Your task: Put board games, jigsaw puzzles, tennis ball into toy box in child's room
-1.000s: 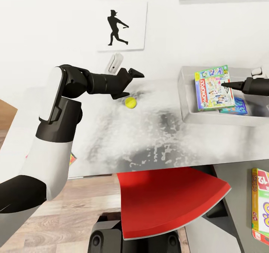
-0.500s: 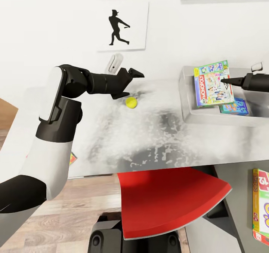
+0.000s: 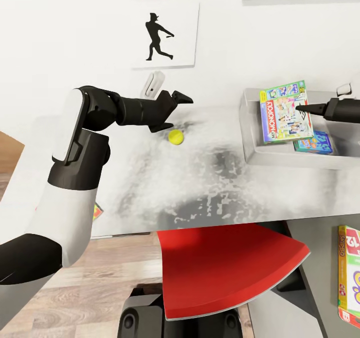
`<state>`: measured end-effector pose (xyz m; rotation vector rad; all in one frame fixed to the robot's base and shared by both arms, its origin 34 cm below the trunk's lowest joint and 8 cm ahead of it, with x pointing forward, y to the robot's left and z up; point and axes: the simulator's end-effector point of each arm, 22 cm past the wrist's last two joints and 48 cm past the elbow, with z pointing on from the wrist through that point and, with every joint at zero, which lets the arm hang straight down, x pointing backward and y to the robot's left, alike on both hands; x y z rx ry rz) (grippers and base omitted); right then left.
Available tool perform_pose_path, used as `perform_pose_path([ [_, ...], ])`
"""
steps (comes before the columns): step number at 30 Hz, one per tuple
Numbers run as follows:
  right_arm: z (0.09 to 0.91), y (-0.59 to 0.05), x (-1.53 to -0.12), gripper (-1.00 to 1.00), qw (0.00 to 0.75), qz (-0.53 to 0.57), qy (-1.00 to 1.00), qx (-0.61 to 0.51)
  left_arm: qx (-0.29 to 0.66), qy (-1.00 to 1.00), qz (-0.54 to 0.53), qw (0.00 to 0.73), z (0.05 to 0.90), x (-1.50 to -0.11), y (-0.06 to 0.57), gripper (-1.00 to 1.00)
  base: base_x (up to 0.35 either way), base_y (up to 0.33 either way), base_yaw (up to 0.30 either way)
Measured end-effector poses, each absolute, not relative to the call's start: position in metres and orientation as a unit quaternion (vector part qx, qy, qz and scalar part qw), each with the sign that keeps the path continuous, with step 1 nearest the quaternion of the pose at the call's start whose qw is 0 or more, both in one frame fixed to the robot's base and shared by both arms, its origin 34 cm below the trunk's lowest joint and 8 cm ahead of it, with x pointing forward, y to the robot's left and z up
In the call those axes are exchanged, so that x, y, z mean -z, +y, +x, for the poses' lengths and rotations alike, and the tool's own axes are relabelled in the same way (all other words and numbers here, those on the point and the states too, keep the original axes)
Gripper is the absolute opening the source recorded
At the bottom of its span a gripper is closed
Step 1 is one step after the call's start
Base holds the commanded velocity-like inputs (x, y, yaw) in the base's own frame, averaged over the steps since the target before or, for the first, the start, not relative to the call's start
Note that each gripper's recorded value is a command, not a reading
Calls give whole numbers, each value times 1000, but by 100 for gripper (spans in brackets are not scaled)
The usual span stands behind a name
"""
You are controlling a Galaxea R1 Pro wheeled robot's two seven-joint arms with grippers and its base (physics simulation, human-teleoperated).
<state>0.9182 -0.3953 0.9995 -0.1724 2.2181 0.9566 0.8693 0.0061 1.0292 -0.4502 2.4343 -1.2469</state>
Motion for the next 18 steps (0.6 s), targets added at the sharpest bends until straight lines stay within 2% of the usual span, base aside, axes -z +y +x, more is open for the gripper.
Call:
perform_pose_path([
  [18, 918, -394, -997, -100, 351, -68, 857, -371, 442, 864, -160, 182, 870, -1027, 6, 100, 0, 0, 0],
])
